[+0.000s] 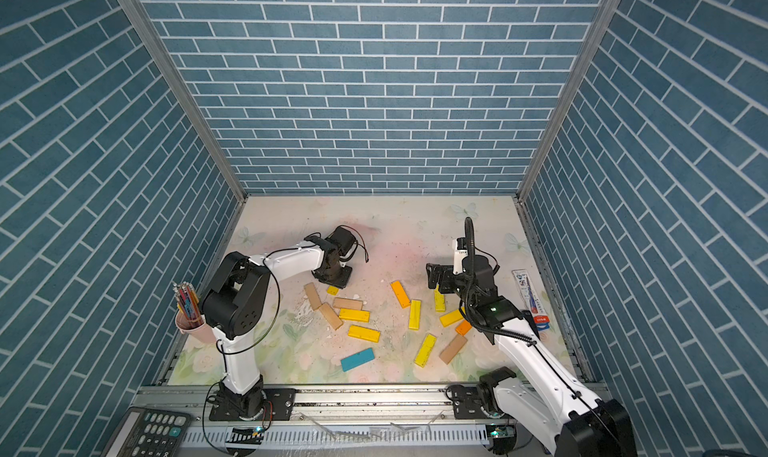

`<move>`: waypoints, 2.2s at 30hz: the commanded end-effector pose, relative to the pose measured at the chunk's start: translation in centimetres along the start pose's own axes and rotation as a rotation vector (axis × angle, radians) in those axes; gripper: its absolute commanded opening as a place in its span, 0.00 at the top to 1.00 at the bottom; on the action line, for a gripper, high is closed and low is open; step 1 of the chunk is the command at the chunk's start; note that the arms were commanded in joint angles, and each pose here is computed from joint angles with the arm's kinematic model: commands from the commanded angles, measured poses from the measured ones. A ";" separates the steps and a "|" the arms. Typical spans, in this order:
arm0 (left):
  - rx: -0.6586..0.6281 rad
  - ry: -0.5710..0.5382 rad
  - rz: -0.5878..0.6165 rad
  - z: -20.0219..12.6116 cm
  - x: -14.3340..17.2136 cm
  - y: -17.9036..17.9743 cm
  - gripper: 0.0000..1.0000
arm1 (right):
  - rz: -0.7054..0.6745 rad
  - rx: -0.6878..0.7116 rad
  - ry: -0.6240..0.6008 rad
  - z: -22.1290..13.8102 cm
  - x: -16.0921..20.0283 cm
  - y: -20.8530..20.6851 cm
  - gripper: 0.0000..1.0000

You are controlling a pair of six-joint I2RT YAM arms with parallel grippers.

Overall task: Assemble the number 8 with building blocks
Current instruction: Pick up the building block from the center of the board, then place the building block at the center of the board.

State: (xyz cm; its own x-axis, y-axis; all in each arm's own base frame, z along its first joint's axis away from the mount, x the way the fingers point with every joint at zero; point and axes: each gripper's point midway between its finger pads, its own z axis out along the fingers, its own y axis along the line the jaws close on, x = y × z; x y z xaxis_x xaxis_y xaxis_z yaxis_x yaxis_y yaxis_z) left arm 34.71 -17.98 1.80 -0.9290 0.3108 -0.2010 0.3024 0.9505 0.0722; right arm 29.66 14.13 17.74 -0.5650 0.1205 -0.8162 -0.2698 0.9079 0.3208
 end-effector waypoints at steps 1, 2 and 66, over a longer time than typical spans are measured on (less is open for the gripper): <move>-0.025 0.058 -0.012 0.6 1.9 0.8 0.64 | 0.030 -0.008 0.017 0.2 0.7 0.1 0.04; -0.024 0.051 -0.017 0.5 1.6 0.9 0.65 | 0.032 -0.009 0.018 0.2 0.8 0.1 0.04; 0.016 -0.103 -0.437 -5.0 2.4 7.5 0.34 | 0.017 -0.043 0.097 0.7 4.0 2.6 0.05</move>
State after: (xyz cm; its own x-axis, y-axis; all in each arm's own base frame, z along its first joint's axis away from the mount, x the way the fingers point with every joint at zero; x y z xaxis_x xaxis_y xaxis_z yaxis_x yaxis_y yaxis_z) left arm 35.36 -11.18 7.67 -0.9419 -0.0697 -0.3285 -0.0511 0.9966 -0.0650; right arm 27.64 17.52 15.34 -0.6398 0.0933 -0.7628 -0.3084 0.8780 0.3660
